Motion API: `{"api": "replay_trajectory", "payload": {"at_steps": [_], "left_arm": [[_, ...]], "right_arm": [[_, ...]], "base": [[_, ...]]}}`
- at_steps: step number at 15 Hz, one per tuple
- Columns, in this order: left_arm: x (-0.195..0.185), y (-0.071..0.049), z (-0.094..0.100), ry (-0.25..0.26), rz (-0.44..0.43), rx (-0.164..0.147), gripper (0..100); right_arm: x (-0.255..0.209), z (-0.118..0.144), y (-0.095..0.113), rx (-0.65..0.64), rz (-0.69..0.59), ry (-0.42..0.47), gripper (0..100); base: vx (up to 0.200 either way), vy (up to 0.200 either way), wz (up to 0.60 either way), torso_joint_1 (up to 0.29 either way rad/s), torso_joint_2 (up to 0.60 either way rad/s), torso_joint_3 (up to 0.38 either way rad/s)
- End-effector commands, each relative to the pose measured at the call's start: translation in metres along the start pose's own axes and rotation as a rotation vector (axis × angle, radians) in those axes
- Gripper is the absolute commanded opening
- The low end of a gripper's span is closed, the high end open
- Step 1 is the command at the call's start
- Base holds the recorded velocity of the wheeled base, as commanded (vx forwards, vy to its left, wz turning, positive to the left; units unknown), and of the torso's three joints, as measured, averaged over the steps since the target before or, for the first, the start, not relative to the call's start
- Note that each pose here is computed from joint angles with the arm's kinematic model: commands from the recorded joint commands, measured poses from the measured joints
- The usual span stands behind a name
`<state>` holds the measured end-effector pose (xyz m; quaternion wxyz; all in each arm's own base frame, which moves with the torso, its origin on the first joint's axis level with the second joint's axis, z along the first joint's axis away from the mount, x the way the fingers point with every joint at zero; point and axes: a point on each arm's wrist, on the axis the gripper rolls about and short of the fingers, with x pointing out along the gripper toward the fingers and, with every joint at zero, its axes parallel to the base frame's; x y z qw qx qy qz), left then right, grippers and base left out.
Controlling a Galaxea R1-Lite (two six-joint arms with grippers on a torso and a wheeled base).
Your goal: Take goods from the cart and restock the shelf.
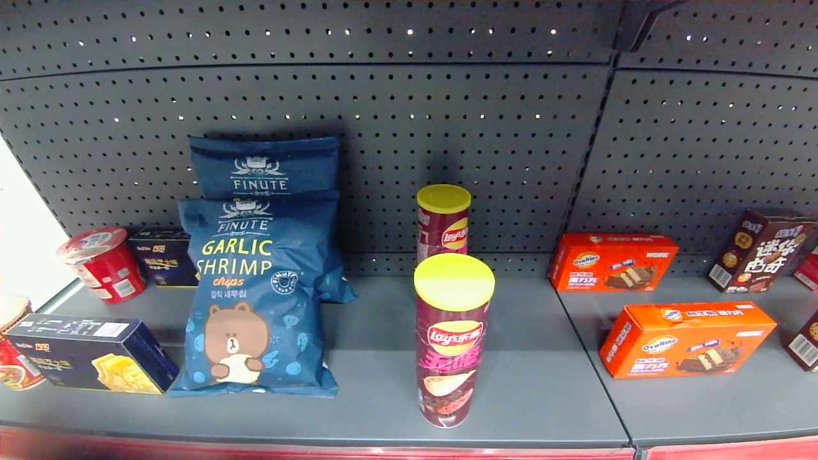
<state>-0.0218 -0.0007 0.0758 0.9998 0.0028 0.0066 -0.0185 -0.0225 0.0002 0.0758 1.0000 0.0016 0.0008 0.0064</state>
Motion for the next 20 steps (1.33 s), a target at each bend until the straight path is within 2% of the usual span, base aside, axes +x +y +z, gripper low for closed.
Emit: {"api": "replay_trajectory", "payload": {"at_steps": [1, 20], "left_arm": [[0.0001, 0.0, 0.0, 0.002, 0.0, -0.001, 100], [0.0, 0.0, 0.0, 0.0, 0.003, 0.0, 100]], "right_arm": [[0.0001, 0.0001, 0.0, 0.0, 0.001, 0.0, 100], [0.0002, -0.0002, 0.0, 0.0, -0.001, 0.005, 100]], "base": [[0.0, 0.0, 0.0, 0.0, 0.0, 0.0], [0.0, 0.0, 0.0, 0.0, 0.0, 0.0]]}}
